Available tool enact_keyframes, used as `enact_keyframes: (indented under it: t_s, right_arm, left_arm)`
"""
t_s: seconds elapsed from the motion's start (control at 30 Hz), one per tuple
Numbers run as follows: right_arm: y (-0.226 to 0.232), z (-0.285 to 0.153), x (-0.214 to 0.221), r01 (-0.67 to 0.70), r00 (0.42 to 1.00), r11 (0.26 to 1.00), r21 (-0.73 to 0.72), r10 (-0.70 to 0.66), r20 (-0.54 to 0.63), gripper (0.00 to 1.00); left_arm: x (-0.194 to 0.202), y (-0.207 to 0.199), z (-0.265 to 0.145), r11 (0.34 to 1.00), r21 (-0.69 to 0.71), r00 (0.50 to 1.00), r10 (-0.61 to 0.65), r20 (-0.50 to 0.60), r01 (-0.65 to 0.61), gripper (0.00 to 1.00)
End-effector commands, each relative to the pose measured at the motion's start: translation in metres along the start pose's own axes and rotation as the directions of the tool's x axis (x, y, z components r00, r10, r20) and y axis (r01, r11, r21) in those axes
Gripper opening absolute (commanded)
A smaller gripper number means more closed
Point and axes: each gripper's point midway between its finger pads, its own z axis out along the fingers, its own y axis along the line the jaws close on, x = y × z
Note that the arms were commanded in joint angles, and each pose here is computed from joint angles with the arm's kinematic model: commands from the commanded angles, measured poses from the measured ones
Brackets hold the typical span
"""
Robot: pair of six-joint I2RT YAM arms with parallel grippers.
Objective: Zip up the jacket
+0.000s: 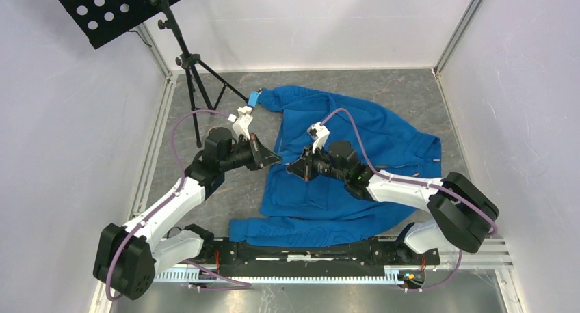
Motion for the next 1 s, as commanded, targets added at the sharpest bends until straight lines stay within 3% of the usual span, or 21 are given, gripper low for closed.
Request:
enact_keyframes:
  t_s: [0.0,0.07,0.33,0.47,0.67,0.97]
  right_arm:
    - [0.003,0.0,0.004,0.031,0.999,0.999,-0.012,-0.031,-0.032,0.0]
    - [0.008,0.001,0.0,0.016,1.0,1.0,-0.026,-0.016,-0.022,0.0]
    - [0.024,0.005,-0.006,-0.044,0.999,0.994,-0.096,0.043,-0.01,0.0]
    - [0.026,0.004,-0.009,-0.041,0.999,0.994,-0.102,0.041,-0.002,0.0]
    - [0.029,0.005,-0.014,-0.053,0.998,0.993,-0.109,0.054,0.011,0.0]
    - [0.04,0.005,-0.025,-0.08,0.996,0.986,-0.146,0.086,0.033,0.0]
  left_arm:
    - [-0.014,-0.008,-0.002,0.996,0.043,0.996,0.077,0.047,-0.079,0.02]
    - [-0.012,-0.008,0.001,0.995,0.055,0.996,0.078,0.032,-0.079,0.04]
    - [-0.003,-0.008,0.011,0.994,0.101,0.999,0.036,-0.011,-0.035,0.4]
    - [-0.001,-0.005,0.013,0.994,0.108,1.0,0.024,-0.017,-0.022,0.51]
    - [0.005,-0.003,0.015,0.993,0.118,0.999,0.017,-0.031,-0.013,0.56]
    - [0.011,0.006,0.019,0.996,0.093,0.998,0.008,-0.056,-0.003,0.46]
